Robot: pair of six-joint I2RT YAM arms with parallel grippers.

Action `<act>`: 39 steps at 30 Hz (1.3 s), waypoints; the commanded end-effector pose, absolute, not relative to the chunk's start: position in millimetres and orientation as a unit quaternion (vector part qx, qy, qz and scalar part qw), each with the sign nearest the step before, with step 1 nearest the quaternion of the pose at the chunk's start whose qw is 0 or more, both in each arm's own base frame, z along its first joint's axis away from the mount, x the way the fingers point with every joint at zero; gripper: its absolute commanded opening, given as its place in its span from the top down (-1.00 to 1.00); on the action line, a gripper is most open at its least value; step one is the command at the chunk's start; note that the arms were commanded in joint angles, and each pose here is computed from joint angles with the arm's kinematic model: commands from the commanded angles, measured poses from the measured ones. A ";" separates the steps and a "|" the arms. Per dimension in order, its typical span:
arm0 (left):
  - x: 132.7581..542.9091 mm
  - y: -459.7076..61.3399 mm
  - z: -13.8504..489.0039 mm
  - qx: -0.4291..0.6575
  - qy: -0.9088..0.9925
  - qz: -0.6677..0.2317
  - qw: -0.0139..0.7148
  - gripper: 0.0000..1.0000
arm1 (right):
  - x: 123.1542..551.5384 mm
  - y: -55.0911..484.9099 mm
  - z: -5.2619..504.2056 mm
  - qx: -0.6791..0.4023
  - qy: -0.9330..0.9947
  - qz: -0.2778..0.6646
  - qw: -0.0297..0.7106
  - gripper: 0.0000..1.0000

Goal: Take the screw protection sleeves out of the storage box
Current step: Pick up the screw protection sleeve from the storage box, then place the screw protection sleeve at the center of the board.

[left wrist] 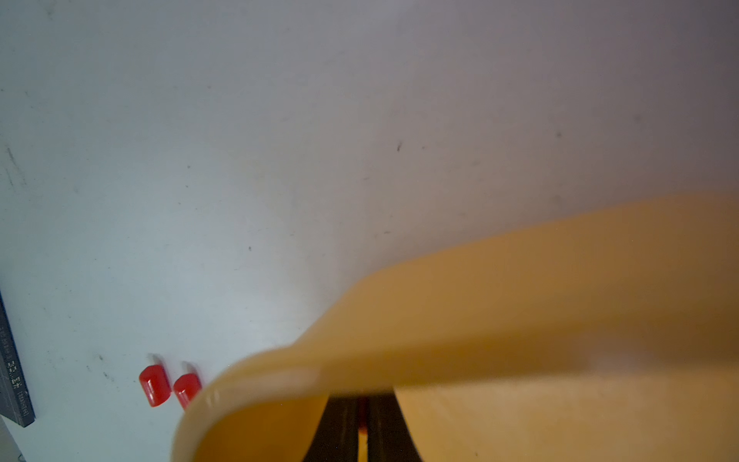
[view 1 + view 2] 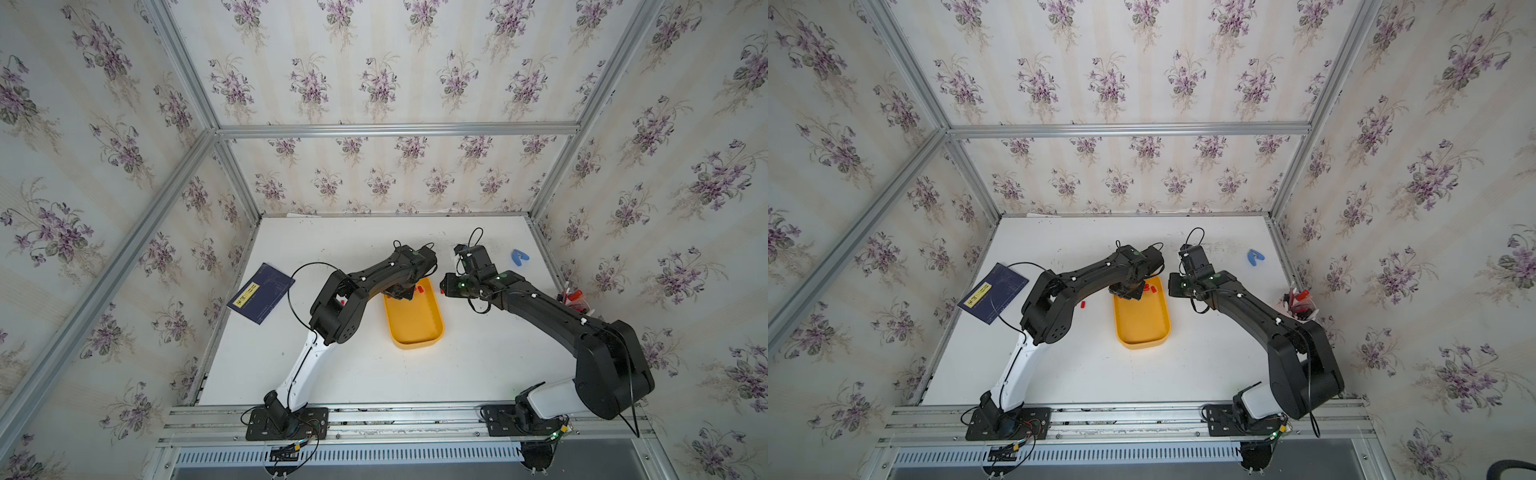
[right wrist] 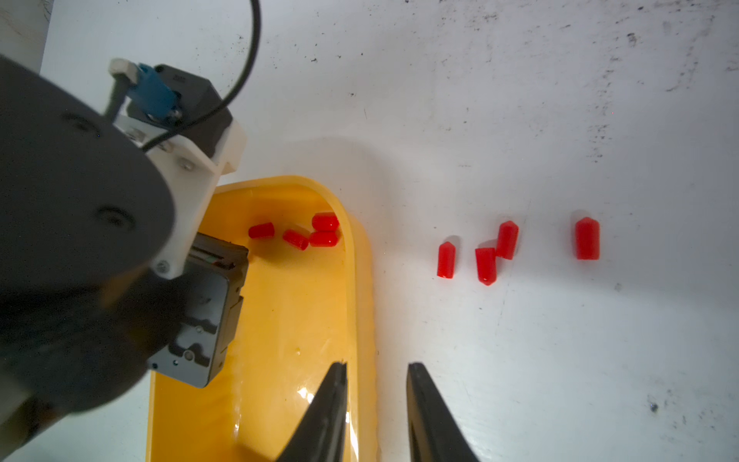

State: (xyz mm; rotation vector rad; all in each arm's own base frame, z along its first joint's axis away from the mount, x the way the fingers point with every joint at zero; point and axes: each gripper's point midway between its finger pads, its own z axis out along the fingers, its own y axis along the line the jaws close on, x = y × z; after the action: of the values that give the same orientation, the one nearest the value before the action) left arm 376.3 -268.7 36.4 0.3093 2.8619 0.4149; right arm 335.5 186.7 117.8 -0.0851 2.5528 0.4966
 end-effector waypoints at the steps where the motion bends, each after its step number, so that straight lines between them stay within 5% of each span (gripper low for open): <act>1: 375.1 -274.2 51.4 0.104 0.979 0.120 0.124 0.79 | 338.3 186.0 121.9 -0.035 0.943 0.181 0.278 0.39; 23: 336.5 -234.1 162.0 0.061 0.984 0.026 0.164 0.76 | 338.6 184.3 124.3 -0.035 0.944 0.175 0.278 0.39; 39: 327.6 -180.1 81.1 0.008 0.990 0.071 0.124 0.74 | 334.8 180.7 125.8 -0.034 0.946 0.169 0.276 0.38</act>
State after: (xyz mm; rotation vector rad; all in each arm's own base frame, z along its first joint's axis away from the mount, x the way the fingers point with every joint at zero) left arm 319.1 -178.8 91.7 0.0517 2.9043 0.2067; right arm 334.5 182.8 122.8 -0.0946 2.5463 0.4702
